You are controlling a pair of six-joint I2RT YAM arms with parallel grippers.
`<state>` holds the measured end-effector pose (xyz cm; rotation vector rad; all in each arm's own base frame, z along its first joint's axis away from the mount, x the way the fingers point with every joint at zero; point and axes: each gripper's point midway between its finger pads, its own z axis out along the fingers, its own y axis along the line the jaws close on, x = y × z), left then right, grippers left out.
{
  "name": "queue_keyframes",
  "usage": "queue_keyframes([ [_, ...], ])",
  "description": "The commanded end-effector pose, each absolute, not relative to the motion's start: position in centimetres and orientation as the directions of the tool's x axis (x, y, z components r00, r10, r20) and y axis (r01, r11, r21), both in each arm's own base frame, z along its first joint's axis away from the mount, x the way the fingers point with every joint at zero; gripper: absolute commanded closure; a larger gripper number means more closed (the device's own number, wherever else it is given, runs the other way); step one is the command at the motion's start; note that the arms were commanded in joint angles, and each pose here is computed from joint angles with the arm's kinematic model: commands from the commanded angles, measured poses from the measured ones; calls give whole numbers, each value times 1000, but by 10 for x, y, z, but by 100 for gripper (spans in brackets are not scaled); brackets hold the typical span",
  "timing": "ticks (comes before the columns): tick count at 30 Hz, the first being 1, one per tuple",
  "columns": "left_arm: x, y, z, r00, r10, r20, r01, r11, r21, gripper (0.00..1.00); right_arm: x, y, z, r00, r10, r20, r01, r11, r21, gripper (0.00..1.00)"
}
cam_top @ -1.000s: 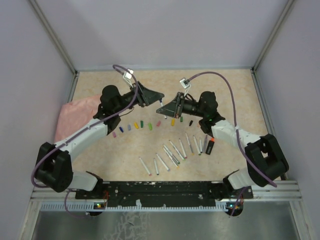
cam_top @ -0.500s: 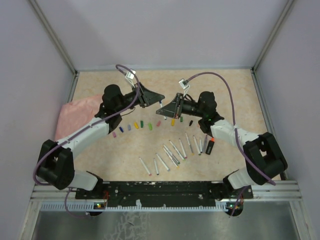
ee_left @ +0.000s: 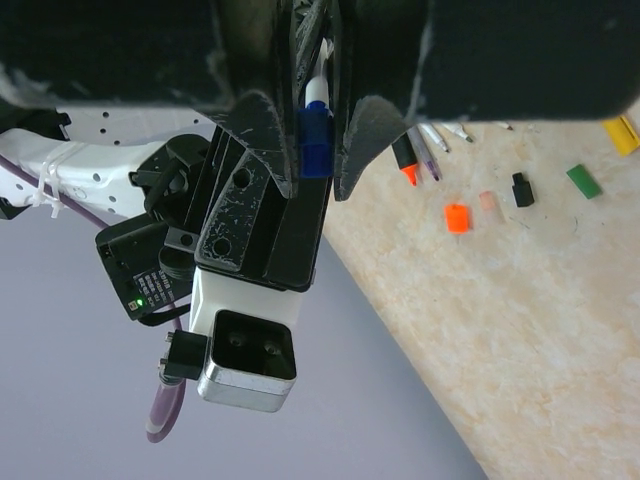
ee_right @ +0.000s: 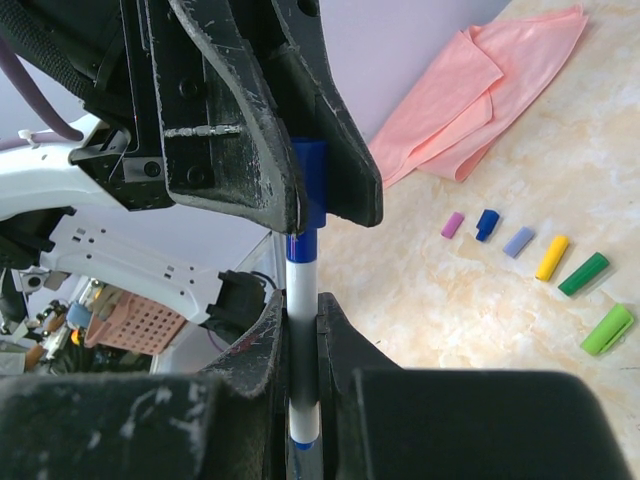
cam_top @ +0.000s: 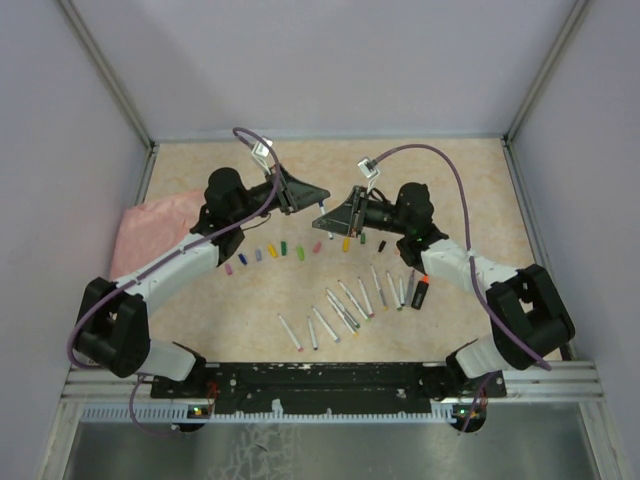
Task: Open the pen caps
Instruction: Open the pen cap from the pen.
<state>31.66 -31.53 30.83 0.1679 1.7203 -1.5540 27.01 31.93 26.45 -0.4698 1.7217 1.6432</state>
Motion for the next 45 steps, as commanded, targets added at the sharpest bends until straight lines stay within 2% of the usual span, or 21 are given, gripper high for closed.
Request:
queue_keyframes([
  [1, 320, -314, 327, -618, -409, -671, 641, 231, -731, 100, 268, 319, 280, -640, 215, -737, -737, 98, 669, 100],
  [3, 320, -315, 329, -615, -404, -678, 651, 226, -725, 100, 267, 319, 280, -643, 218, -734, -736, 90, 671, 99],
  [6, 319, -317, 331, -618, -398, -678, 657, 213, -723, 100, 266, 318, 286, -643, 242, -727, -734, 78, 675, 74],
  [8, 317, -318, 329, -625, -391, -675, 655, 207, -727, 100, 267, 318, 289, -640, 252, -726, -734, 80, 675, 64],
  [11, 314, -318, 327, -632, -388, -671, 653, 198, -731, 100, 270, 315, 292, -637, 267, -723, -731, 89, 677, 57],
  [16, 312, -317, 326, -635, -390, -667, 652, 192, -733, 100, 273, 312, 293, -636, 279, -720, -725, 104, 681, 56],
  [21, 311, -317, 326, -636, -387, -667, 655, 186, -732, 100, 276, 312, 290, -644, 279, -712, -714, 115, 691, 60],
  [24, 310, -318, 326, -640, -385, -665, 654, 182, -734, 100, 276, 313, 291, -645, 278, -712, -714, 114, 691, 66],
  [26, 310, -318, 326, -638, -386, -667, 656, 181, -733, 100, 275, 313, 290, -646, 274, -713, -715, 112, 691, 74],
  [30, 316, -318, 333, -608, -398, -687, 677, 194, -711, 100, 271, 314, 291, -653, 266, -709, -718, 83, 691, 100],
  [37, 382, -286, 369, -409, -523, -748, 695, 353, -627, 100, 261, 313, 288, -687, 255, -680, -695, 43, 718, 100],
  [45, 462, -245, 443, -169, -679, -715, 671, 452, -588, 100, 240, 308, 266, -741, 242, -626, -637, 40, 770, 100],
])
